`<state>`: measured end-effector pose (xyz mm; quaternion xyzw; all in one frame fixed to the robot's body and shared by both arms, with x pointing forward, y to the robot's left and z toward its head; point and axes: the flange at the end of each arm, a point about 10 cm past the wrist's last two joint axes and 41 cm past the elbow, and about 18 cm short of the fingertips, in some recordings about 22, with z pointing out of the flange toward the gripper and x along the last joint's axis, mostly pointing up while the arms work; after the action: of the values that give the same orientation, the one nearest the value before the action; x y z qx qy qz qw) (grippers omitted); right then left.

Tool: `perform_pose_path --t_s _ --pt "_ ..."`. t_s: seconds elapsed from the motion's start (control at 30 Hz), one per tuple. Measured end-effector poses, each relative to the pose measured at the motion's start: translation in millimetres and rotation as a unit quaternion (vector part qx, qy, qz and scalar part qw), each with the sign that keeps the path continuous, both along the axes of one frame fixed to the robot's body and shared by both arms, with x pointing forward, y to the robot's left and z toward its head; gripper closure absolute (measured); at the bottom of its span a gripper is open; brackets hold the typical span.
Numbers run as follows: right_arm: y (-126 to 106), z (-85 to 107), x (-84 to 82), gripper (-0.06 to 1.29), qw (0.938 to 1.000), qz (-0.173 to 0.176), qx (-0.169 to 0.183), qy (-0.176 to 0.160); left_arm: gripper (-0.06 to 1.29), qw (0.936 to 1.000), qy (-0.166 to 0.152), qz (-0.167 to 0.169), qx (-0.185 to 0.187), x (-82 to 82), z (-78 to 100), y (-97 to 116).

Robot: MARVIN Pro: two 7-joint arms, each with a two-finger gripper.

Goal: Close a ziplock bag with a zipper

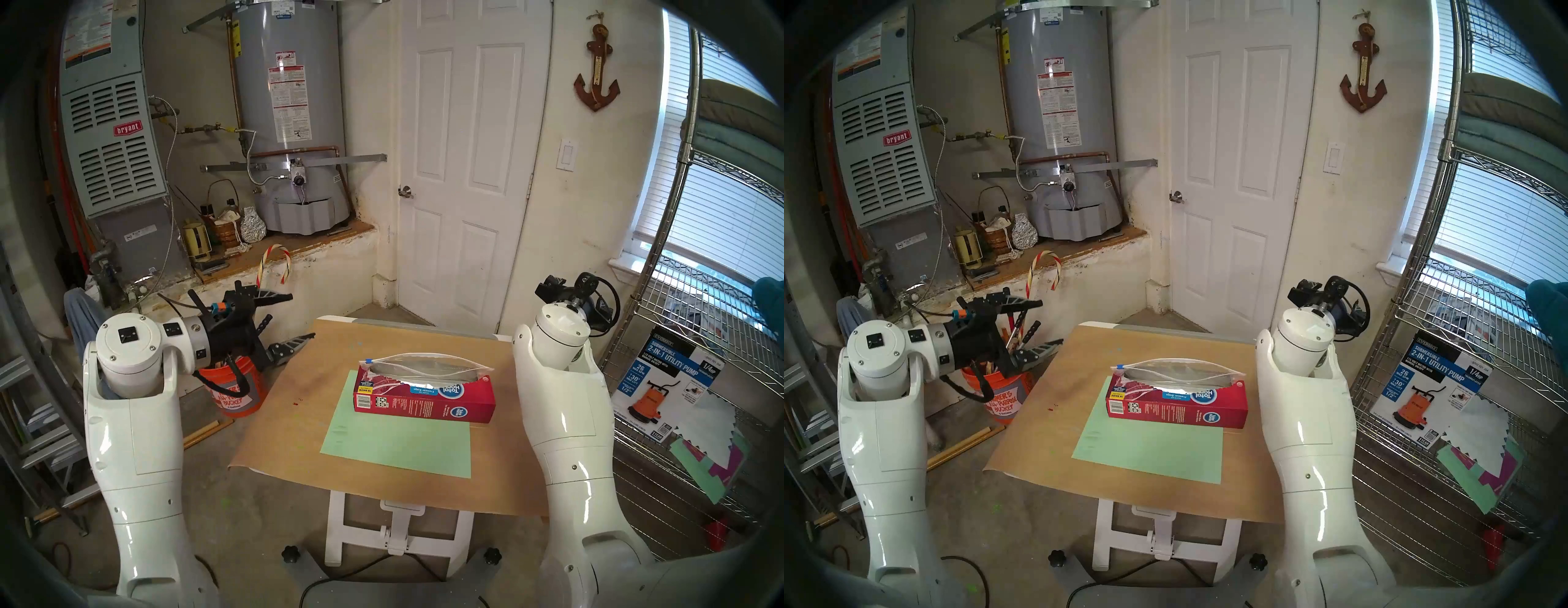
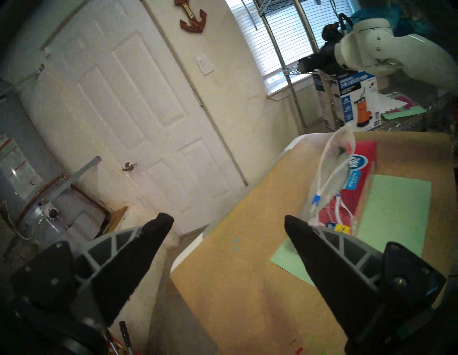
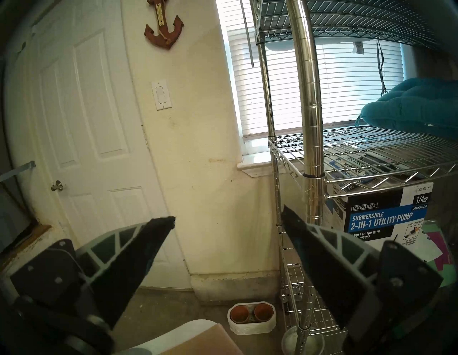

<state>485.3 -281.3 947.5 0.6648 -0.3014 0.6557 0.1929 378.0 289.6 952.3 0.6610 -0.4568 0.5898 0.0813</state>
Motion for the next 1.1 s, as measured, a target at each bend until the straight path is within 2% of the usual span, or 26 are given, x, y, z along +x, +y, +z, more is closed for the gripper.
perform_pose_path --t_s 0.23,0.47,0.6,0.8,0.87,1.1 --pt "0.0 -0.4 -0.1 0.00 1.0000 0.000 0.000 0.000 -0.03 0.9995 0.008 -0.031 0.009 -17.1 -9.4 -31.1" --pt "-0.1 -0.6 -0.1 0.00 1.0000 0.000 0.000 0.001 -0.03 0.9989 0.016 -0.029 0.032 -32.7 -24.8 -30.4" --pt "-0.1 -0.7 -0.2 0.00 1.0000 0.000 0.000 0.001 -0.03 0.9983 0.007 -0.040 0.042 -36.6 -33.0 -31.7" --pt "-0.1 -0.9 -0.2 0.00 1.0000 0.000 0.000 0.001 -0.03 0.9959 -0.001 -0.075 0.049 -28.4 -50.9 -45.4" --pt "-0.1 -0.9 -0.2 0.00 1.0000 0.000 0.000 0.001 -0.03 0.9949 0.003 -0.088 0.049 -21.2 -60.7 -49.2" --pt "-0.1 -1.0 -0.2 0.00 1.0000 0.000 0.000 0.001 -0.03 0.9930 0.009 -0.108 0.047 -0.4 -76.1 -53.4"
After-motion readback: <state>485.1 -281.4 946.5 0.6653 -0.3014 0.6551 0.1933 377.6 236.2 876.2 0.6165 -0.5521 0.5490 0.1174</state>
